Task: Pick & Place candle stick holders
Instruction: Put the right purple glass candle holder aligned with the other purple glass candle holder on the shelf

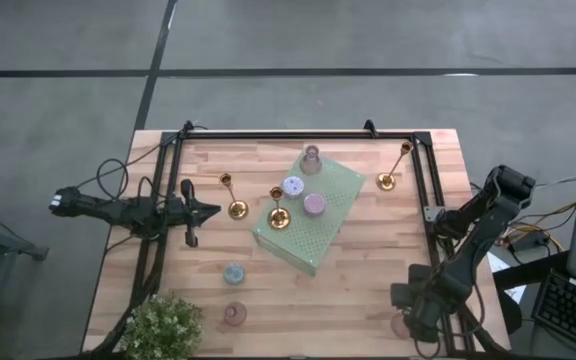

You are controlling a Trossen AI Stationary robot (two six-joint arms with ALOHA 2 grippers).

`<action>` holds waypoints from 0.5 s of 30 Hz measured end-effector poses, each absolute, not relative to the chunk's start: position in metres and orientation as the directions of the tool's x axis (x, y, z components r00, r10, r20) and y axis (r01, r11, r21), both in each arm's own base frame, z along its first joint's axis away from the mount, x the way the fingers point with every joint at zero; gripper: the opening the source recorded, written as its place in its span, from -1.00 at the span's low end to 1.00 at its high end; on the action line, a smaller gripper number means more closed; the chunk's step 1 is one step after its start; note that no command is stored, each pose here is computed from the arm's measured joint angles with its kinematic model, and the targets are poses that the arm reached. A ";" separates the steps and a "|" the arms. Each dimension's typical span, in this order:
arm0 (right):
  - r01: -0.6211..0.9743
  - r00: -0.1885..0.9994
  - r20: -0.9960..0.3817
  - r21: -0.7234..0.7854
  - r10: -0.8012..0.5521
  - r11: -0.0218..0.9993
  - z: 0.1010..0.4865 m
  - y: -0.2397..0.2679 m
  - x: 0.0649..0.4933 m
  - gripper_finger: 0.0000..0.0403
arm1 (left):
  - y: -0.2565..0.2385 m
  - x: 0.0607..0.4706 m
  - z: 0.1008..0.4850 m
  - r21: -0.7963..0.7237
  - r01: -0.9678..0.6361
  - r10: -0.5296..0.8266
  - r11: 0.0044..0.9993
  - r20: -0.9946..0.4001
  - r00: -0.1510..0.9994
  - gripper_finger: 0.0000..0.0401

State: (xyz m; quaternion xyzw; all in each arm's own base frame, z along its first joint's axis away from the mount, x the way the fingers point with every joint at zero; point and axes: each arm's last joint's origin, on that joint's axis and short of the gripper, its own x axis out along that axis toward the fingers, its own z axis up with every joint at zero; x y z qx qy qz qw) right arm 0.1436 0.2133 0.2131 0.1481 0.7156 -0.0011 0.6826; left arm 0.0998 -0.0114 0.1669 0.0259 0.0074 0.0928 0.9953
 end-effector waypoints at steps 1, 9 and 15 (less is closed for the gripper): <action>0.210 -0.027 -0.978 0.198 0.208 0.958 0.212 0.214 0.144 0.56 | -0.011 0.100 0.167 0.053 -0.184 0.185 0.981 -0.010 0.983 -0.86; 0.176 -0.037 -0.980 0.186 0.195 0.967 0.208 0.215 0.145 0.05 | -0.011 0.100 0.167 0.053 -0.184 0.185 0.981 -0.010 0.983 -0.86; 0.151 -0.033 -0.980 0.191 0.198 0.970 0.209 0.214 0.147 -0.39 | -0.011 0.100 0.167 0.053 -0.184 0.185 0.981 -0.010 0.983 -0.86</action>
